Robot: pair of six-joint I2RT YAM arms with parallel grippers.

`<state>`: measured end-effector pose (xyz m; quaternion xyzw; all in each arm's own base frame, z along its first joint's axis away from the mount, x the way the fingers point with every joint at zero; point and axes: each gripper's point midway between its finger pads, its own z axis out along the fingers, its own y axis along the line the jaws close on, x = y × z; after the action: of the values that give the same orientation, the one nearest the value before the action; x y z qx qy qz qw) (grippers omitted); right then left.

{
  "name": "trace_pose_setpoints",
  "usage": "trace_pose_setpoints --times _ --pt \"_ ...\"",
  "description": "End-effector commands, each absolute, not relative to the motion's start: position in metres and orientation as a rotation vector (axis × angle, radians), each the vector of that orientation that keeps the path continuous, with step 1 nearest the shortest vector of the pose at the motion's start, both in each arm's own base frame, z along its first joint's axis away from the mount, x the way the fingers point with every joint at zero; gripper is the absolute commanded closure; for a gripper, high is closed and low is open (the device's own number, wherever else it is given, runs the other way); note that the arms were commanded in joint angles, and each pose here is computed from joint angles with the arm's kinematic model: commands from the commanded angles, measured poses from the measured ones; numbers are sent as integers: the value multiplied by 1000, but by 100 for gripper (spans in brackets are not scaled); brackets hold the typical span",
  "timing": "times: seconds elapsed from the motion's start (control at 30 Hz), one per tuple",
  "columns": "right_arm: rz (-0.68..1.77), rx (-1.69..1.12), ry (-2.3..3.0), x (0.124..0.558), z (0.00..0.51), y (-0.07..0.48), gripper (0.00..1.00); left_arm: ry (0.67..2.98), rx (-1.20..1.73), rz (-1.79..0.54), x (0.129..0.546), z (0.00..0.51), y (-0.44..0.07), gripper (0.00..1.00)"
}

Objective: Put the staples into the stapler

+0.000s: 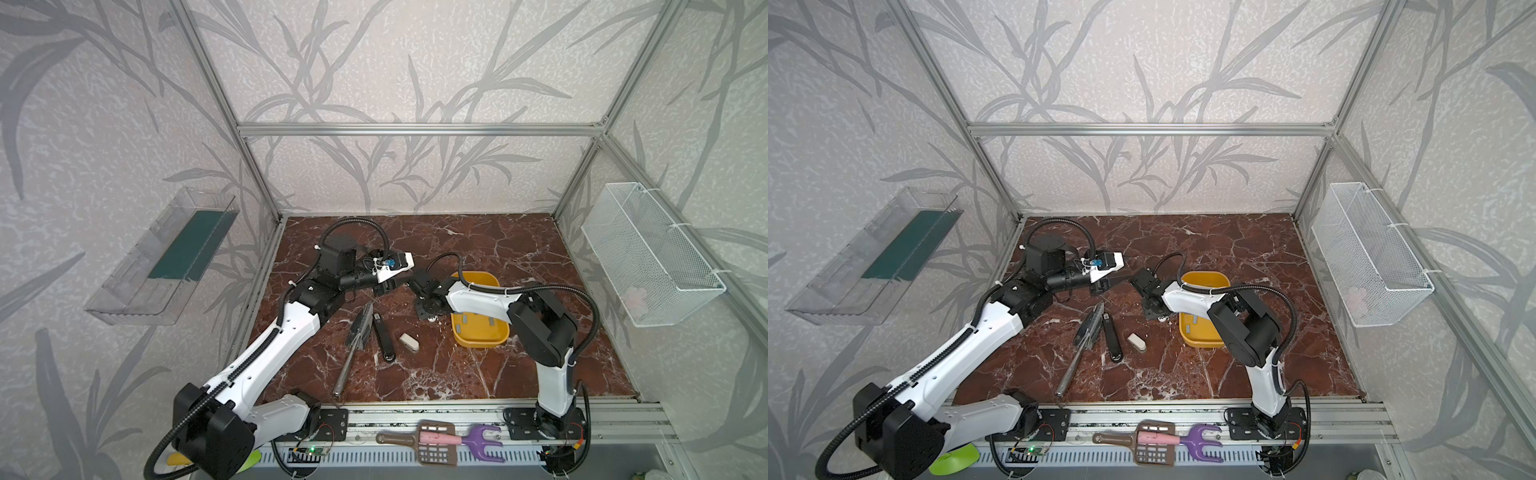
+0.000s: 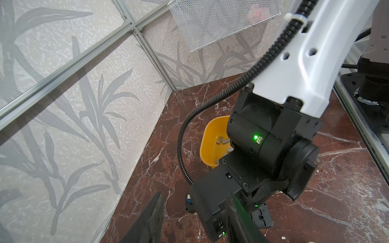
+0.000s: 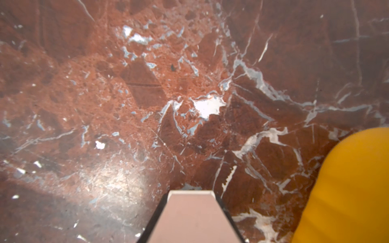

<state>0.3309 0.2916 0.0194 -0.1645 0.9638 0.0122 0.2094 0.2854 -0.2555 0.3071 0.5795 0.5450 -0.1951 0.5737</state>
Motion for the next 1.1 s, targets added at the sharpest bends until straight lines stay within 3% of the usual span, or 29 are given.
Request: trace_pose_setpoints --times 0.0,0.4,0.7,1.07 --pt "0 -443 2701 327 18 283 66 1268 1388 -473 281 305 -256 51" --pt "57 -437 2640 325 47 281 38 1256 1507 -478 272 286 -257 51" --pt "150 -429 2459 322 111 270 32 1267 1720 -456 261 244 -251 53" --pt "222 -282 2158 310 186 227 31 1104 2178 -447 204 163 -259 50"
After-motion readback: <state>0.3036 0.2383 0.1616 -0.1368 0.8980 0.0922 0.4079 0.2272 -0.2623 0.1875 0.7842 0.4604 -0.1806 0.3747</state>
